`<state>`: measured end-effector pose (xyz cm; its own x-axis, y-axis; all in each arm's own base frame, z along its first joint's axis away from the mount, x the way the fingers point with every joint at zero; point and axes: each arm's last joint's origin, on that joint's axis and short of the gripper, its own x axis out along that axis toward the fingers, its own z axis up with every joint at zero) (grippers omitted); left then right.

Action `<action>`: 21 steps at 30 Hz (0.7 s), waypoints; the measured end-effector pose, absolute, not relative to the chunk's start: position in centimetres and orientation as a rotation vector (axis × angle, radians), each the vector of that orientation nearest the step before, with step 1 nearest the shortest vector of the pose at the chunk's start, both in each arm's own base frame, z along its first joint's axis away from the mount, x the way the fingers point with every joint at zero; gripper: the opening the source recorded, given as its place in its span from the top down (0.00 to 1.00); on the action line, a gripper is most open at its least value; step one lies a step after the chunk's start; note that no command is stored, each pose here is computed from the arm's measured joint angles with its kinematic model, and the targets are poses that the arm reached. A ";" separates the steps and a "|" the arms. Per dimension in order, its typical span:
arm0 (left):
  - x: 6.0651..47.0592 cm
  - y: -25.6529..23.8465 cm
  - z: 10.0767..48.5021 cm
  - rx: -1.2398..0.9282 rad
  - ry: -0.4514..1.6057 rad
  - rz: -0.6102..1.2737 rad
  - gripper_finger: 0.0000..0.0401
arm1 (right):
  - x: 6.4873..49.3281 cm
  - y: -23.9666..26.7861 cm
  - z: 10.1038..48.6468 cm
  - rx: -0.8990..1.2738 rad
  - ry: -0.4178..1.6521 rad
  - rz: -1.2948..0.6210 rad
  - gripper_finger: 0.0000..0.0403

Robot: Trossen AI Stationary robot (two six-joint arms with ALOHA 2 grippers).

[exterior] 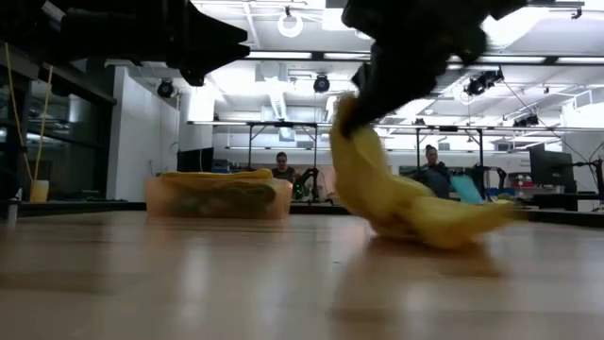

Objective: Fold microfiber towels
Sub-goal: Fold the yellow microfiber cloth

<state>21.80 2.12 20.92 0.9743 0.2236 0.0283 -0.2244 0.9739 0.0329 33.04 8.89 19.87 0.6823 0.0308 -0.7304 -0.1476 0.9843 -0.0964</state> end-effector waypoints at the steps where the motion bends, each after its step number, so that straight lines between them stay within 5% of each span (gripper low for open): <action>1: 21.8 2.1 20.9 0.036 -0.022 0.226 0.54 | 32.6 7.8 20.4 -0.123 0.747 0.074 0.99; 9: 21.8 2.1 20.8 -0.061 -0.024 0.220 0.54 | 27.9 1.6 21.9 0.262 0.421 -0.115 0.99; 21: 25.9 2.2 19.2 -0.104 0.268 0.199 0.54 | 26.6 1.2 20.9 0.277 0.342 -0.090 0.99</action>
<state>25.92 2.24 19.25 0.9449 0.1813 -0.2724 -0.2088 0.9750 -0.0754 26.62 1.25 20.90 0.9387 -0.0402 -0.3425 0.1334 0.9582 0.2532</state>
